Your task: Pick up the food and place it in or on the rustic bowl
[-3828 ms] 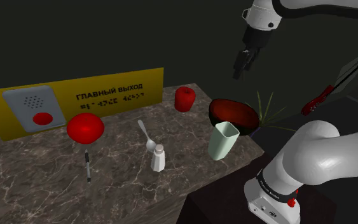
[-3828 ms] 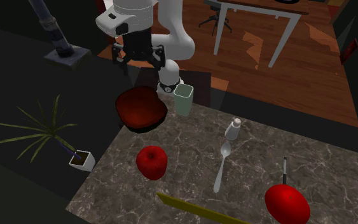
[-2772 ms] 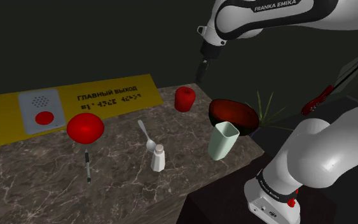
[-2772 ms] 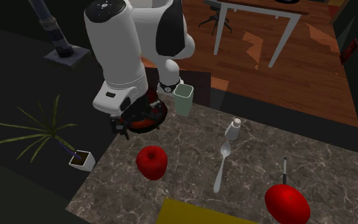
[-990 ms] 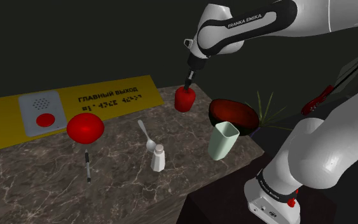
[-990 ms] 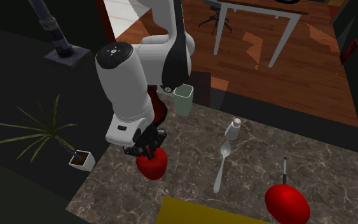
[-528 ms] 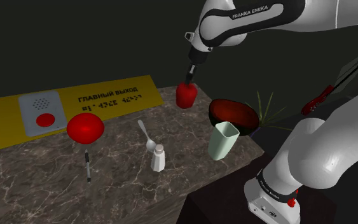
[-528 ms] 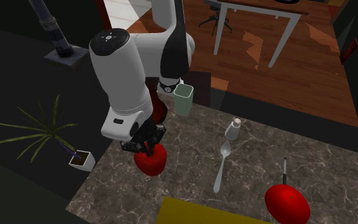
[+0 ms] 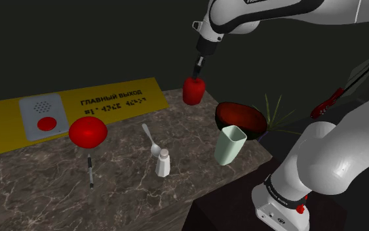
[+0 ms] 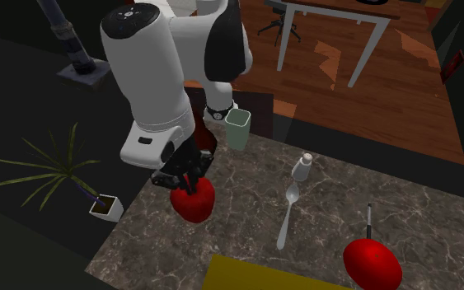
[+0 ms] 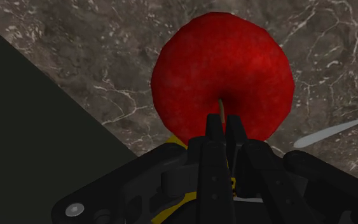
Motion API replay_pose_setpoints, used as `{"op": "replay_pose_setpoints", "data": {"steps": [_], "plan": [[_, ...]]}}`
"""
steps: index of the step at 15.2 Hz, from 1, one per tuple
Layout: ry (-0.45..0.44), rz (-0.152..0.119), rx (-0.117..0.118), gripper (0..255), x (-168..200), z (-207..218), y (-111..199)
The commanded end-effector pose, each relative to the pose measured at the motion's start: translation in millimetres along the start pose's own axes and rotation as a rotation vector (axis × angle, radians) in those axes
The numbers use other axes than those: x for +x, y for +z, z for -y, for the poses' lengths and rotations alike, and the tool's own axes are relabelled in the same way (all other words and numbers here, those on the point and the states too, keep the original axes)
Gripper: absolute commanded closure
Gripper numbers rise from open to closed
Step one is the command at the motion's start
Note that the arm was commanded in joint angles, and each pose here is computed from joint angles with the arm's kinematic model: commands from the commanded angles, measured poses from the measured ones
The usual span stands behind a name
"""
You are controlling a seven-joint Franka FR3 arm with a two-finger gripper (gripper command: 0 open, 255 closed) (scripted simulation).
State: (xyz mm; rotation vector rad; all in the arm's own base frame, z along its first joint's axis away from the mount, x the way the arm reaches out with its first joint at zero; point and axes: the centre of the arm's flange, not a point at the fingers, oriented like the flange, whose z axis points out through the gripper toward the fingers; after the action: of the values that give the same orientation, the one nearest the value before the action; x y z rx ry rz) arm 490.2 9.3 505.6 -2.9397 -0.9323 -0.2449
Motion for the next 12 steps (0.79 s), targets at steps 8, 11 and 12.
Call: {"op": "replay_pose_setpoints", "data": {"steps": [8, 11, 12], "plan": [[0.0, 0.0, 0.0, 255, 8.0, 0.8, -46.8], [0.0, 0.0, 0.0, 255, 10.6, 0.7, -62.5], [0.0, 0.0, 0.0, 255, 11.5, 0.7, -67.7]]}}
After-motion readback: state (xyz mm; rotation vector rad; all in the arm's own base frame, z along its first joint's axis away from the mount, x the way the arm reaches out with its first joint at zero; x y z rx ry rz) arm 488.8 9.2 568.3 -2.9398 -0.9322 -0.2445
